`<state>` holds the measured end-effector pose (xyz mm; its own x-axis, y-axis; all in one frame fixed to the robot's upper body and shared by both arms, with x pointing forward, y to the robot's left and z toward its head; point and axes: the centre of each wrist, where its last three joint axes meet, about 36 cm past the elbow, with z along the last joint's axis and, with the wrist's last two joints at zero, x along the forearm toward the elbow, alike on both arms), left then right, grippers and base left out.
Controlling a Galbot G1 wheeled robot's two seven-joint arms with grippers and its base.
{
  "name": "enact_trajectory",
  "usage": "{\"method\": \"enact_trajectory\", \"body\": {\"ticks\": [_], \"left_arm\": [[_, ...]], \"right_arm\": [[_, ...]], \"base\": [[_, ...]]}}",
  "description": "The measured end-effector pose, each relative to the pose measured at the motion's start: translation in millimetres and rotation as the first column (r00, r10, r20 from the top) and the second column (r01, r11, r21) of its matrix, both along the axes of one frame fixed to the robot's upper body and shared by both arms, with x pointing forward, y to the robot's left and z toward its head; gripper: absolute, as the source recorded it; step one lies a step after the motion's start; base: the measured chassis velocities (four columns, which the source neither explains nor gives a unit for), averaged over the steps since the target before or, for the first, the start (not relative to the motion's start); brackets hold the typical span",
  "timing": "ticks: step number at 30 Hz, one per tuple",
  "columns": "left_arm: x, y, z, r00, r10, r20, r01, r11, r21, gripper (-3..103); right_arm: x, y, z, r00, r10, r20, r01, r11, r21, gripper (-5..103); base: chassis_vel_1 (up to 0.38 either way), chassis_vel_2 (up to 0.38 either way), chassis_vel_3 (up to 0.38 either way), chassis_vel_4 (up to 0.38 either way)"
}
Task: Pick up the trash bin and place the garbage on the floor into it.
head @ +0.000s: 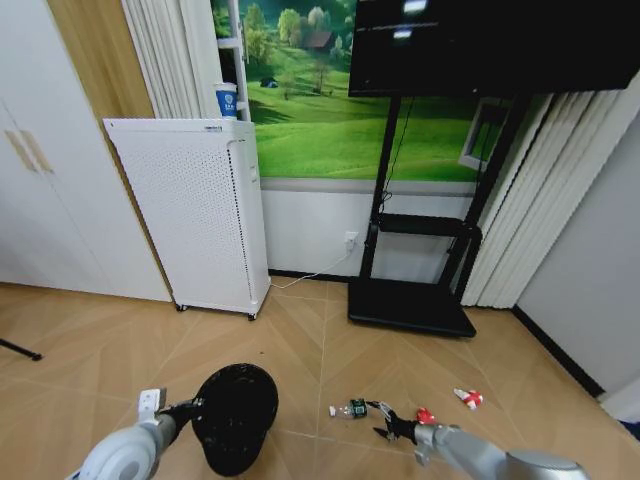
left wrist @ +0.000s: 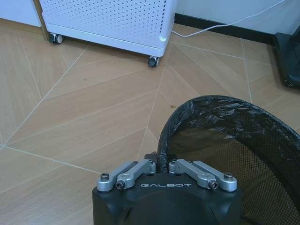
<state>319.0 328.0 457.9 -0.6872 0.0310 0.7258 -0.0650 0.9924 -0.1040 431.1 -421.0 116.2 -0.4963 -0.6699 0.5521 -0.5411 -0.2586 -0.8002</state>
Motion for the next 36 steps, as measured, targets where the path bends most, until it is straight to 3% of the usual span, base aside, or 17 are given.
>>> {"method": "enact_trajectory", "body": {"ticks": [10, 28, 36], "left_arm": [[-9, -7, 0, 1.0, -0.014, 0.006, 0.014, 1.0, -0.016, 7], [-31, -26, 9, 0.999, -0.039, 0.032, 0.041, 0.997, -0.058, 7], [-28, -29, 14, 0.998, -0.044, 0.047, 0.047, 0.997, -0.067, 7]], "right_arm": [[9, 33, -10, 1.0, -0.001, -0.001, 0.001, 0.999, 0.035, 100], [13, 25, -6, 0.999, -0.04, -0.007, 0.041, 0.999, 0.023, 100], [17, 51, -14, 0.998, -0.045, -0.032, 0.045, 0.999, 0.014, 100]], "base": [[0.0, 0.0, 0.0, 0.0], [0.0, 0.0, 0.0, 0.0], [0.0, 0.0, 0.0, 0.0]]}}
